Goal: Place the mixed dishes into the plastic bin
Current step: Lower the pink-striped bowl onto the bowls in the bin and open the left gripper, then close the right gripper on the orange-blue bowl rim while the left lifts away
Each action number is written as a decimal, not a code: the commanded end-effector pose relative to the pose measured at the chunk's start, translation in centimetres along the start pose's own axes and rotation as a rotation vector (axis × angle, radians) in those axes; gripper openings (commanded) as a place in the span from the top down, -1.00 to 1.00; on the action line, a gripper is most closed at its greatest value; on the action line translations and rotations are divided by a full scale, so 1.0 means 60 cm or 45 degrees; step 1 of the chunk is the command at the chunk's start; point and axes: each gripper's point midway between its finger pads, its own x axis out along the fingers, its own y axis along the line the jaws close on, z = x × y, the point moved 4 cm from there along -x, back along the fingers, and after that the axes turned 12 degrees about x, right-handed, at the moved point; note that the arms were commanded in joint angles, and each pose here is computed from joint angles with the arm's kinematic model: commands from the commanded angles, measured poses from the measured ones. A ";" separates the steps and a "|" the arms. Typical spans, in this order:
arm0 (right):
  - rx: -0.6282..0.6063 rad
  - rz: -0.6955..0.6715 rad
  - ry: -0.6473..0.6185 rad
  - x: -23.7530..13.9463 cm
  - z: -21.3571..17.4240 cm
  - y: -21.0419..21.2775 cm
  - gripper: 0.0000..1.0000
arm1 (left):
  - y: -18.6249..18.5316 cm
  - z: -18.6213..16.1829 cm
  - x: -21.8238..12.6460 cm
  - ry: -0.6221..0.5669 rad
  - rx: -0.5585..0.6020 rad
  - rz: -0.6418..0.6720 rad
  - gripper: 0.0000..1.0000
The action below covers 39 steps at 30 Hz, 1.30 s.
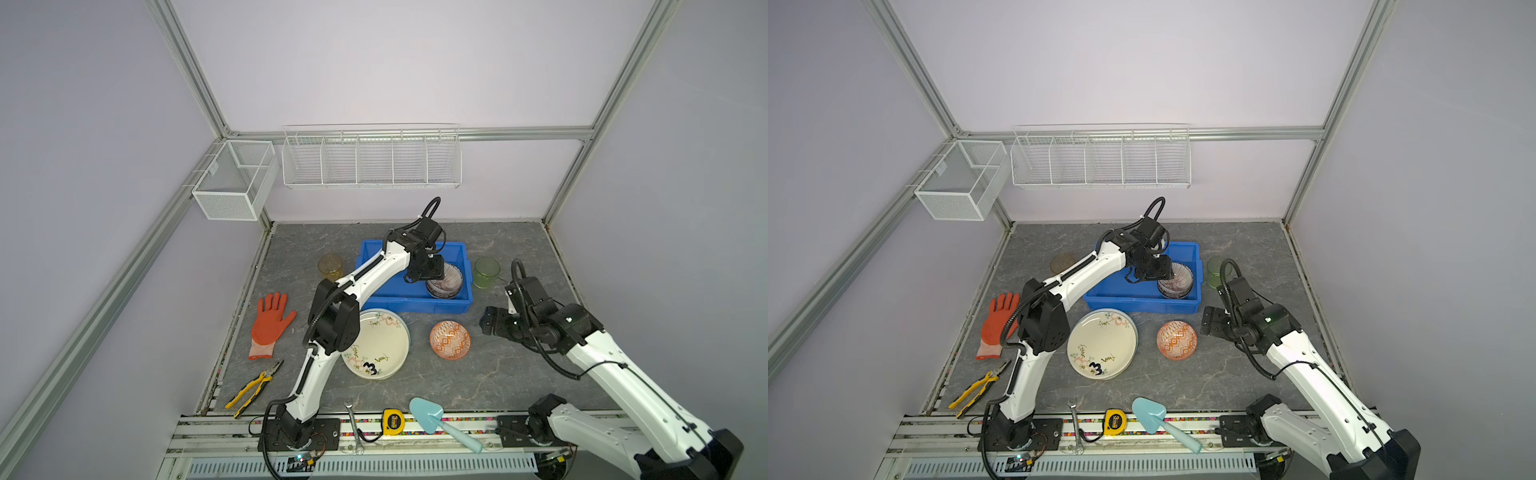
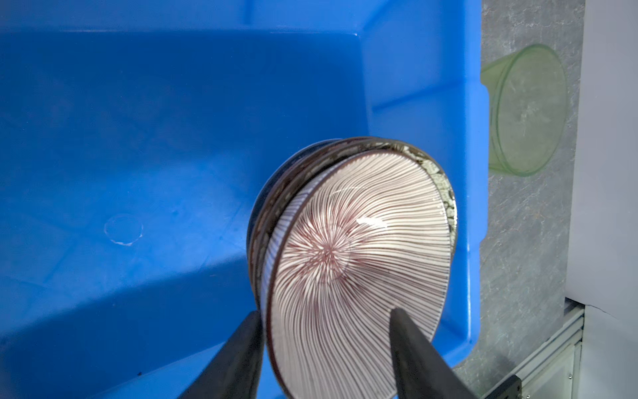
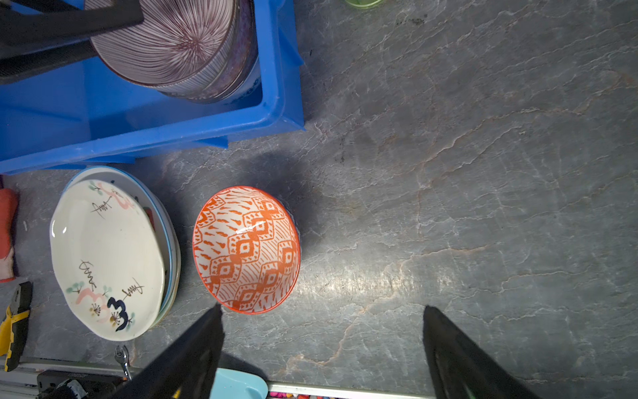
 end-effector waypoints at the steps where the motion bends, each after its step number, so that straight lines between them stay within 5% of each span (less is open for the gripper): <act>1: 0.008 0.014 -0.010 -0.003 0.002 0.000 -0.83 | -0.016 0.005 -0.045 -0.028 0.004 -0.029 -0.18; 14: -0.006 0.063 0.049 0.019 -0.003 0.017 -0.84 | -0.015 0.000 -0.062 -0.037 0.005 -0.014 -0.31; 21: 0.025 0.113 0.138 0.060 -0.018 0.029 -1.00 | -0.016 -0.003 -0.096 -0.077 0.018 -0.006 -0.68; 26: 0.035 0.098 0.193 0.096 -0.037 0.030 -0.89 | -0.013 -0.016 -0.124 -0.105 0.015 0.009 -0.99; 39: 0.003 -0.012 0.267 0.173 -0.074 0.031 -0.52 | 0.026 -0.087 -0.173 -0.150 -0.085 0.019 -0.99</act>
